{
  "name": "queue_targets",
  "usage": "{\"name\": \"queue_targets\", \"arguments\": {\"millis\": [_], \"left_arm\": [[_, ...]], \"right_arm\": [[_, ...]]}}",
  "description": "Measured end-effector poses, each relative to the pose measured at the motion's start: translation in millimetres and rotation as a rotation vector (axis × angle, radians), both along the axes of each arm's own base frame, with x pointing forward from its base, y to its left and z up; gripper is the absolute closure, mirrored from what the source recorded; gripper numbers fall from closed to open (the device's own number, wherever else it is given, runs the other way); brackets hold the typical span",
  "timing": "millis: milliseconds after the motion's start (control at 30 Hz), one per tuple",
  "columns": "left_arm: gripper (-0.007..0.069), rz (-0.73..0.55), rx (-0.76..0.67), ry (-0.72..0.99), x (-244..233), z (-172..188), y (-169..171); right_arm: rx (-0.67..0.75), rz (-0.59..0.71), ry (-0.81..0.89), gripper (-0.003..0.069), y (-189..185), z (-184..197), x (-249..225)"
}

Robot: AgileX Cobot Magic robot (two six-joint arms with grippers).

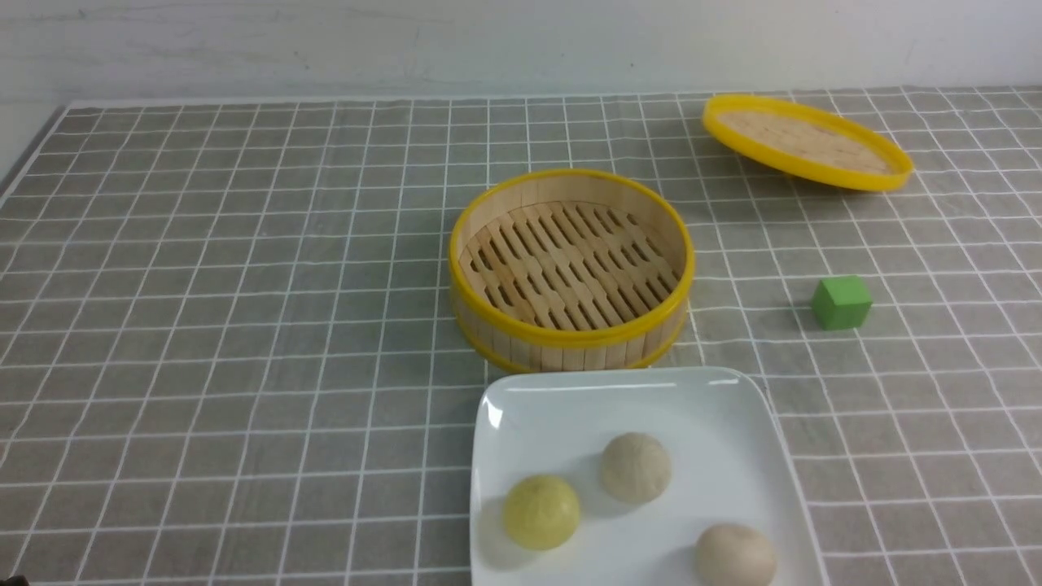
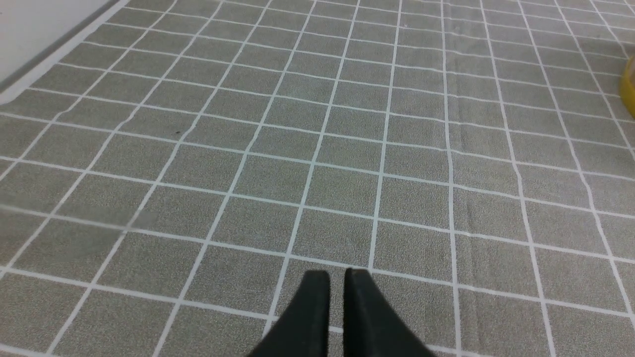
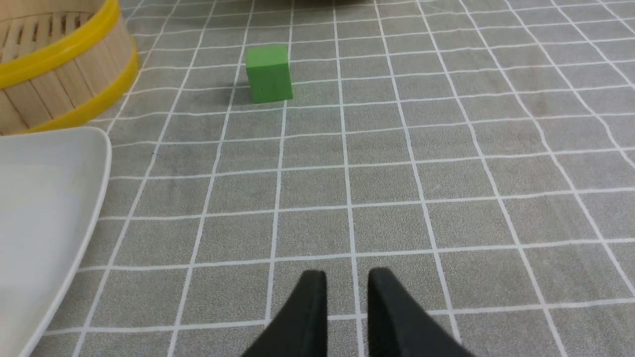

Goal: Put the steamed buns into the plate on the grey tablecloth.

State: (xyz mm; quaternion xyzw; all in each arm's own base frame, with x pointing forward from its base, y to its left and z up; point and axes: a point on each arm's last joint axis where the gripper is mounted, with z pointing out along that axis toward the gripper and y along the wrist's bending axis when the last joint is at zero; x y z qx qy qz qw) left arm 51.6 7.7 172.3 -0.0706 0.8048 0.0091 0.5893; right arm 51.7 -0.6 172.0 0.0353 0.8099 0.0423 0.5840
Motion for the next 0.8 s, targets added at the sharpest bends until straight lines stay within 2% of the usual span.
{"name": "queue_targets", "arguments": {"millis": [800], "left_arm": [[0.0538, 0.0, 0.0, 0.0, 0.0, 0.0, 0.0]], "right_arm": [[0.0, 0.0, 0.0, 0.0475, 0.0, 0.0, 0.0]]}}
